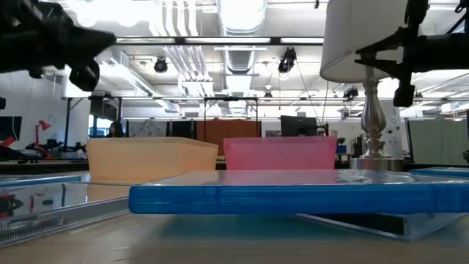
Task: Pick & place jewel cases by type
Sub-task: Put the middle blue CD case into the pink bin
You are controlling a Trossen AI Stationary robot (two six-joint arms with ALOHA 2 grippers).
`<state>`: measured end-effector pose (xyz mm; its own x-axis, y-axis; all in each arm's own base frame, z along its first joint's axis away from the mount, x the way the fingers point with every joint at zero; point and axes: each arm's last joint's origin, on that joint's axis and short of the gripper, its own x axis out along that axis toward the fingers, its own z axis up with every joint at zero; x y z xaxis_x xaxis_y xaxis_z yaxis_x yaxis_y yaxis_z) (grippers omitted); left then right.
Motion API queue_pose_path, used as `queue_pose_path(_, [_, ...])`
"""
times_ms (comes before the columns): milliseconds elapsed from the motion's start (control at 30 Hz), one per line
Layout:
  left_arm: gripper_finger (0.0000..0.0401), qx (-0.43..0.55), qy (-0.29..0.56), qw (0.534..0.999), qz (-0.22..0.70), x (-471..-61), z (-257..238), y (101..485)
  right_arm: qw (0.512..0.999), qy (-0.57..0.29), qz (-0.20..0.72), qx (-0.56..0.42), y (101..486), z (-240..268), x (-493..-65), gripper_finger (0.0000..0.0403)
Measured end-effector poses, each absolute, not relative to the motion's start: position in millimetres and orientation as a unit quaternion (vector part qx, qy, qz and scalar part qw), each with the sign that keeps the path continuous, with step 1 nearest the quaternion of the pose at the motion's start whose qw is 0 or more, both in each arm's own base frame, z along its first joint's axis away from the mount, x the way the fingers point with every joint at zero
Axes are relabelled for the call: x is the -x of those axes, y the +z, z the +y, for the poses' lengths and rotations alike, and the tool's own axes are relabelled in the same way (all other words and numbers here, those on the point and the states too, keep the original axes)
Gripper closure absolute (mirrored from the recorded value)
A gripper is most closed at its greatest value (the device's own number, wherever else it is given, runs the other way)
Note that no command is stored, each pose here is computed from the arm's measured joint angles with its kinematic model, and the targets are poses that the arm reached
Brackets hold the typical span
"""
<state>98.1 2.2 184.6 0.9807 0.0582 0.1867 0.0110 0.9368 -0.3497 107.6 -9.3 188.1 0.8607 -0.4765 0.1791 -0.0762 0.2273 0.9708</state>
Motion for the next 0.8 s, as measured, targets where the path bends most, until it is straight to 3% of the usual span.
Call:
queue_pose_path(133, [0.0401,0.368,-0.041,0.911,-0.182,-93,2,202,0.740,-0.098,-0.217,-0.629,190,-7,-114,0.0335])
queue_pose_path(233, [0.0401,0.440,-0.027,0.870,-0.219,-91,5,206,0.748,-0.078,-0.186,-0.633,187,-5,-119,0.0335])
queue_pose_path(500, [0.0401,0.449,0.016,0.854,-0.263,-89,8,210,0.743,-0.118,-0.131,-0.646,171,-4,-130,0.0335])
queue_pose_path(700, [0.0401,0.466,0.007,0.845,-0.264,-88,8,210,0.724,-0.040,-0.020,-0.689,163,3,-136,0.0335])
queue_pose_path(800, [0.0401,0.466,0.024,0.839,-0.280,-87,9,211,0.719,-0.054,0.020,-0.693,155,4,-137,0.0335])
